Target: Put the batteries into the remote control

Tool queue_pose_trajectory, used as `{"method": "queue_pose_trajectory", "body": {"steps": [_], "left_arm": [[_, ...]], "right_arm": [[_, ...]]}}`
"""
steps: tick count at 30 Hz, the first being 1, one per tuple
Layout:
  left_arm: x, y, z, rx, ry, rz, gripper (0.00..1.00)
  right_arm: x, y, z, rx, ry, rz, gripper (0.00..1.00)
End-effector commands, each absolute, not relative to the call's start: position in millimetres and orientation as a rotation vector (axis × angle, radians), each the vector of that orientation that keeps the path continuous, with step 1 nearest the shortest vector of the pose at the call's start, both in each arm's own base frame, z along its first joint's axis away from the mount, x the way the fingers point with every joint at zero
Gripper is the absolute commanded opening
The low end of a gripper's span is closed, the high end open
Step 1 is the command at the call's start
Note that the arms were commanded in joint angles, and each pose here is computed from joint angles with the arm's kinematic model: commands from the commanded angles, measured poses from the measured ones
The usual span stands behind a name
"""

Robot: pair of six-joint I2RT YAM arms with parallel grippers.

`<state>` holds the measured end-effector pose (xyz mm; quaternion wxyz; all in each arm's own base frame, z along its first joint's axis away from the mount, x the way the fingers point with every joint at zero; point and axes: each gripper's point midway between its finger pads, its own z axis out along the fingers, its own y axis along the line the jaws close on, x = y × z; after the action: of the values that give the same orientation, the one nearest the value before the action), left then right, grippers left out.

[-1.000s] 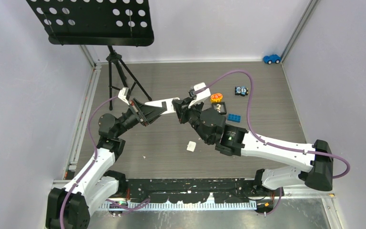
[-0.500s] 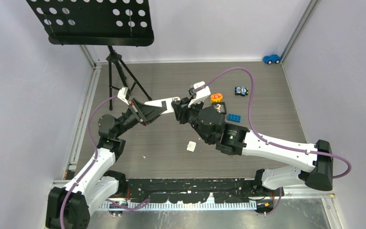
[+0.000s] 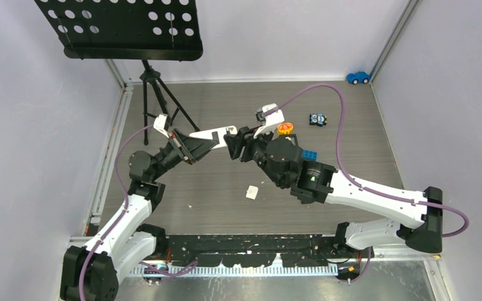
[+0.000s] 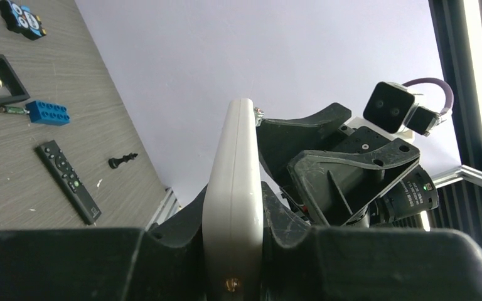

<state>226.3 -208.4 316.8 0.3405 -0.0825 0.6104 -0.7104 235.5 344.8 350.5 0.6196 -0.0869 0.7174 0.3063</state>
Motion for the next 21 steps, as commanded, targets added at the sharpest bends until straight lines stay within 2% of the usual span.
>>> {"method": "queue_pose_trajectory", "body": {"steps": [1,5,7,9,12,17,21], "left_arm": [[221.1,-204.3,342.2,-0.108,1.454,-1.811,0.0],[223.2,-202.2,342.6,-0.102,1.434,-1.775,0.0],[223.8,-201.1,342.2,-0.102,1.43,-1.757,0.0],[224.0,-199.4,342.3,-0.104,1.419,-1.738,0.0],[222.9,-197.4,341.8,-0.101,1.404,-1.72,0.0],[220.9,-196.3,343.4,-0.095,1.389,-1.717,0.0],[217.3,-195.4,346.2,-0.087,1.373,-1.726,0.0]], "right_arm": [[225.4,328.0,385.6,-0.089,1.624,0.823,0.56],[221.1,308.9,392.9,0.087,1.595,0.93,0.6],[224.3,301.2,378.5,0.205,1.613,0.947,0.62],[226.6,297.6,366.0,0.305,1.641,0.962,0.68],[223.2,307.8,353.6,0.419,1.668,1.081,0.75],[213.8,339.1,363.1,0.505,1.626,1.362,0.77],[216.3,350.2,369.1,0.558,1.59,1.44,0.79]]}}
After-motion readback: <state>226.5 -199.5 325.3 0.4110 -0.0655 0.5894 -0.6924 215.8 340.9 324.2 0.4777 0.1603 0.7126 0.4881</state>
